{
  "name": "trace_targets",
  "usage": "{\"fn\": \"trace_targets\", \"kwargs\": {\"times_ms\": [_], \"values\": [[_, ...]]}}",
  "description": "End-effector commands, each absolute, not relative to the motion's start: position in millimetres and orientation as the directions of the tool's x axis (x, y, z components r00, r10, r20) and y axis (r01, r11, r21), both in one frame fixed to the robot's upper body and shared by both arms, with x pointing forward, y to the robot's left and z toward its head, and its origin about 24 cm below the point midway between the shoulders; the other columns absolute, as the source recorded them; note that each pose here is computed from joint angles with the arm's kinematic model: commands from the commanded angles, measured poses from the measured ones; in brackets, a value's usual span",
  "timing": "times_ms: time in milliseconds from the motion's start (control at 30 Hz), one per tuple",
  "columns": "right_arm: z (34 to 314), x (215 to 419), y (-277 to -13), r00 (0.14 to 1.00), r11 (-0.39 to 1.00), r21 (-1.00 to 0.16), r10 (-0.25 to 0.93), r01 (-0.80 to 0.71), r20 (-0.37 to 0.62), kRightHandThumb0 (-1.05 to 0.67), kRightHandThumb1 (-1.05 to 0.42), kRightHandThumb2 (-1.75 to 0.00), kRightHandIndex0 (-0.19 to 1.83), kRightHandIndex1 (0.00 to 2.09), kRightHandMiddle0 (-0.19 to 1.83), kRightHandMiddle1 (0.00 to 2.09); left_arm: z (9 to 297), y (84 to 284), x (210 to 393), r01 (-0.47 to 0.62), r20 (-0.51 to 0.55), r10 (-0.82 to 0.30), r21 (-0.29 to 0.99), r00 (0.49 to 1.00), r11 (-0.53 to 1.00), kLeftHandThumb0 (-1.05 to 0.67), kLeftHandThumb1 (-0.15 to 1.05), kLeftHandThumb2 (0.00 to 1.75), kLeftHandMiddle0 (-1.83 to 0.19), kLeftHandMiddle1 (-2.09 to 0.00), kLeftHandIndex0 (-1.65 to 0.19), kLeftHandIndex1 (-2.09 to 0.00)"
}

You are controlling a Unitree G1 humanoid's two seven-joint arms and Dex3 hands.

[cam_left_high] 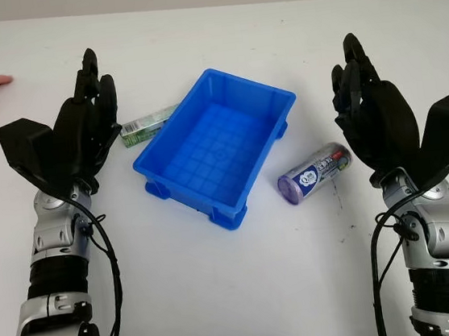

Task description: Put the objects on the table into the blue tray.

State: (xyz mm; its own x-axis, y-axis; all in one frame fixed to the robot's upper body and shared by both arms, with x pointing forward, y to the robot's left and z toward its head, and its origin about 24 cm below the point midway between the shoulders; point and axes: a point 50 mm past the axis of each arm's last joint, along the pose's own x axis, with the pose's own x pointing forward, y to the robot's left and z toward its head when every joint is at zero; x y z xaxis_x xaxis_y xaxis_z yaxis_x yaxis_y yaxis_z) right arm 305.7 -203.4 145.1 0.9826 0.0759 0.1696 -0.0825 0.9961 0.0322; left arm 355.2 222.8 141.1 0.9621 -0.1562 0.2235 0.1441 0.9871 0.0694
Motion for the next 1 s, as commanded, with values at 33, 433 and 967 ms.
{"fn": "trace_targets", "kwargs": {"times_ms": [33, 433, 967], "values": [[144.7, 301.9, -202.7, 0.983, 0.996, 0.038, 0.074, -0.082, 0.167, -0.72, -1.05, -0.80, -0.19, 0.00, -0.19, 0.00, 142.9, 226.6, 351.8, 0.140, 0.230, -0.154, 0.076, 0.961, 0.987, -0.76, 1.05, 0.62, 0.19, 0.00, 0.19, 0.00], [165.3, 311.2, -210.0, 0.973, 0.995, -0.003, 0.101, -0.102, 0.206, -0.70, -1.05, -0.58, -0.16, 0.02, -0.16, 0.02, 144.9, 227.4, 358.5, 0.140, 0.223, -0.155, 0.080, 0.962, 0.987, -0.78, 1.05, 0.60, 0.19, 0.00, 0.19, 0.00], [255.3, 263.5, -219.1, 0.889, 0.246, -0.967, 0.424, 0.072, 0.174, -0.61, -0.71, -0.06, 0.40, 0.14, 0.43, 0.16, 150.3, 223.8, 359.6, 0.153, 0.239, -0.170, 0.089, 0.956, 0.984, -0.77, 1.05, 0.64, 0.19, 0.00, 0.19, 0.00]]}}
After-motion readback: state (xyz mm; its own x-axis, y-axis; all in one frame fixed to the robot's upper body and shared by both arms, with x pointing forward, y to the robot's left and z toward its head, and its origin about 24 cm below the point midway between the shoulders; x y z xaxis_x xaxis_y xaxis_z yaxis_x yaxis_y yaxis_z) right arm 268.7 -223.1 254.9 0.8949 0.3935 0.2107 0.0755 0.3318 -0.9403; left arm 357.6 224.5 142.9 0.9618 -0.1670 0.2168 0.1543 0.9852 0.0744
